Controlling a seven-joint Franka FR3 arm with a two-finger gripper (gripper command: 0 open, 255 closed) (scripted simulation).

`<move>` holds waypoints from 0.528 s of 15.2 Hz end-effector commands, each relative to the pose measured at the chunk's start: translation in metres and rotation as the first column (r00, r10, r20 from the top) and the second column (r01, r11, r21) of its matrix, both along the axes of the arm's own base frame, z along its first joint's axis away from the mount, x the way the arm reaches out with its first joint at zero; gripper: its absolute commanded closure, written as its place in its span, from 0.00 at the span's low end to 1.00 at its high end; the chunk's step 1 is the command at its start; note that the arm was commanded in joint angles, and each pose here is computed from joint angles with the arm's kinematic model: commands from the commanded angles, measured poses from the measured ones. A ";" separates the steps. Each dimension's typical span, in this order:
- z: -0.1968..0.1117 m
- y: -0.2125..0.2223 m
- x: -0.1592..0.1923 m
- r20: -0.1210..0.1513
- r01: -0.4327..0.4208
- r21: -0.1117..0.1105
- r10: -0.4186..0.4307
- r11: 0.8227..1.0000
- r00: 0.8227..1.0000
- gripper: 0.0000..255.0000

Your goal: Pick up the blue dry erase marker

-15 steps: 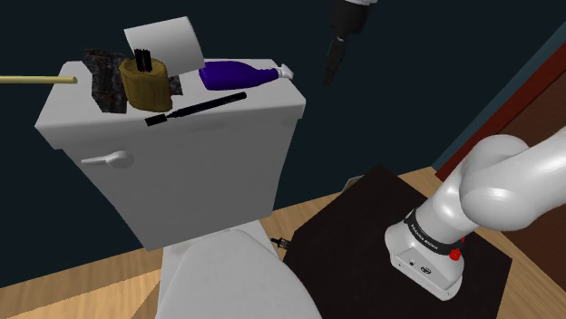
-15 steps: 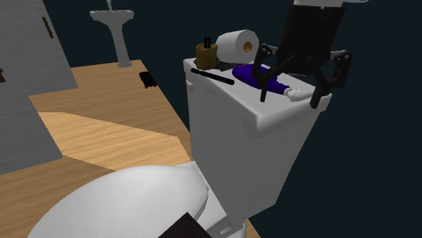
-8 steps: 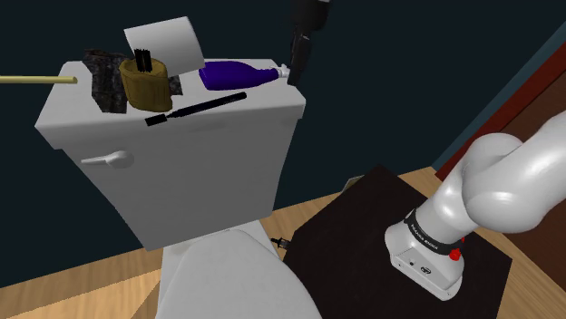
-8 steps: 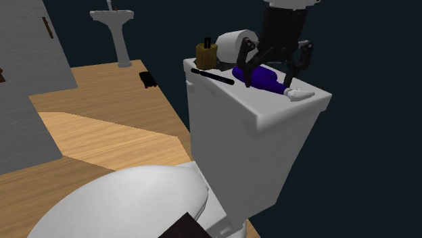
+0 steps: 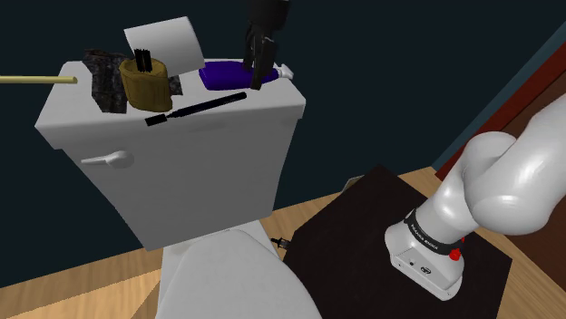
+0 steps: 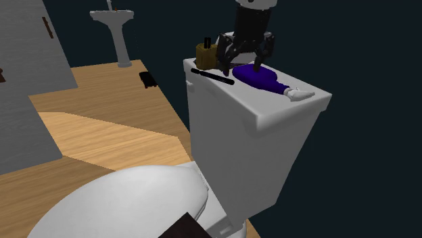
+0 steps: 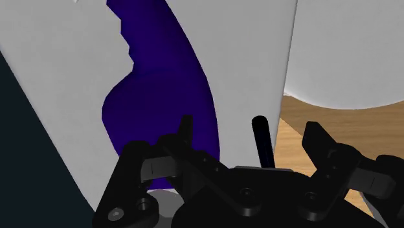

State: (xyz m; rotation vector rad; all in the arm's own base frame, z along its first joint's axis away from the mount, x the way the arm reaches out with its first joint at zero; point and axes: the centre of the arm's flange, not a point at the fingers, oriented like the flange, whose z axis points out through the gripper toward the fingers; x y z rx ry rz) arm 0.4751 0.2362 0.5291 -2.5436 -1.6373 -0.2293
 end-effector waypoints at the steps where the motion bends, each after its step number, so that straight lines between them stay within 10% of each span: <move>1: 0.001 0.024 0.003 0.019 -0.080 0.015 0.079 0.997 0.997 0.00; 8: 0.002 0.093 0.000 0.079 -0.305 0.047 0.301 0.951 0.950 0.00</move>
